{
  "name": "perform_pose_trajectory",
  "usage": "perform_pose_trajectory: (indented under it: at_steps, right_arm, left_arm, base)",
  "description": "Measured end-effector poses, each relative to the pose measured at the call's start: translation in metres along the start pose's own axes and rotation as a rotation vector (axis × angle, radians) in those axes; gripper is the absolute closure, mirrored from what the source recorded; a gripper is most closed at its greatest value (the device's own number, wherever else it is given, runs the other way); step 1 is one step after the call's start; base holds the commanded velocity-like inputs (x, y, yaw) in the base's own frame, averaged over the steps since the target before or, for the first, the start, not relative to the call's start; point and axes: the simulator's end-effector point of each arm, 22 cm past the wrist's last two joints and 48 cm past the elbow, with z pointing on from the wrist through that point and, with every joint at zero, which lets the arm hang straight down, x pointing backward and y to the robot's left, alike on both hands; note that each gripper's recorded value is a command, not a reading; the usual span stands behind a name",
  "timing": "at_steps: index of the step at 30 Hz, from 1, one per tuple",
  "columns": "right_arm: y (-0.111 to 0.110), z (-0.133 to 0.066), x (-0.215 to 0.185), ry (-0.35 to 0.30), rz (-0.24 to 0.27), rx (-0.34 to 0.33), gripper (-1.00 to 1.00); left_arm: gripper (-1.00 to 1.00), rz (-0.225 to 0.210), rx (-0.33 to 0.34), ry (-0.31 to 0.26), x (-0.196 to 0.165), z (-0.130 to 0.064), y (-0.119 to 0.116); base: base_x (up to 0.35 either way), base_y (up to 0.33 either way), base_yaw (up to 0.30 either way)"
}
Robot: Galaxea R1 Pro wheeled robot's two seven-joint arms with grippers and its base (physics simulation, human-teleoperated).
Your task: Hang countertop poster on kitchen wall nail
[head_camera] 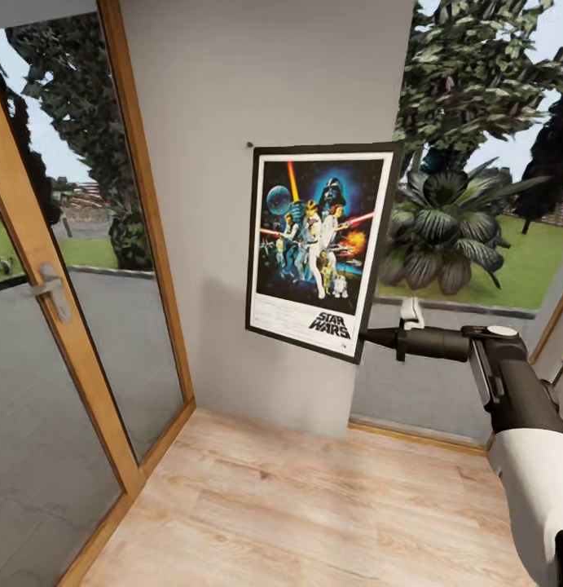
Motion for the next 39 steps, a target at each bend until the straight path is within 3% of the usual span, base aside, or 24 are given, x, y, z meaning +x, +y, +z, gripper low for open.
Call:
perform_pose_trajectory:
  at_steps: [11, 21, 32, 39]
  right_arm:
    - [0.001, -0.002, -0.048, -0.029, -0.03, -0.011, 1.0]
    - [0.004, 0.004, -0.07, -0.022, -0.058, -0.026, 1.0]
    - [0.006, 0.02, -0.055, 0.047, -0.004, -0.056, 1.0]
    - [0.007, 0.023, -0.053, 0.054, -0.001, -0.063, 1.0]
  left_arm:
    - [-1.0, 0.006, 0.0, -0.011, -0.003, 0.0, 0.0]
    - [-1.0, 0.007, 0.0, -0.012, -0.003, 0.0, 0.0]
    - [-1.0, 0.007, -0.001, -0.013, -0.004, 0.0, 0.0]
    - [-1.0, 0.007, -0.001, -0.015, -0.004, 0.0, 0.0]
  base:
    - [0.22, 0.278, 0.0]
    - [0.106, 0.05, 0.0]
    - [0.098, 0.001, 0.0]
    - [0.12, 0.0, 0.0]
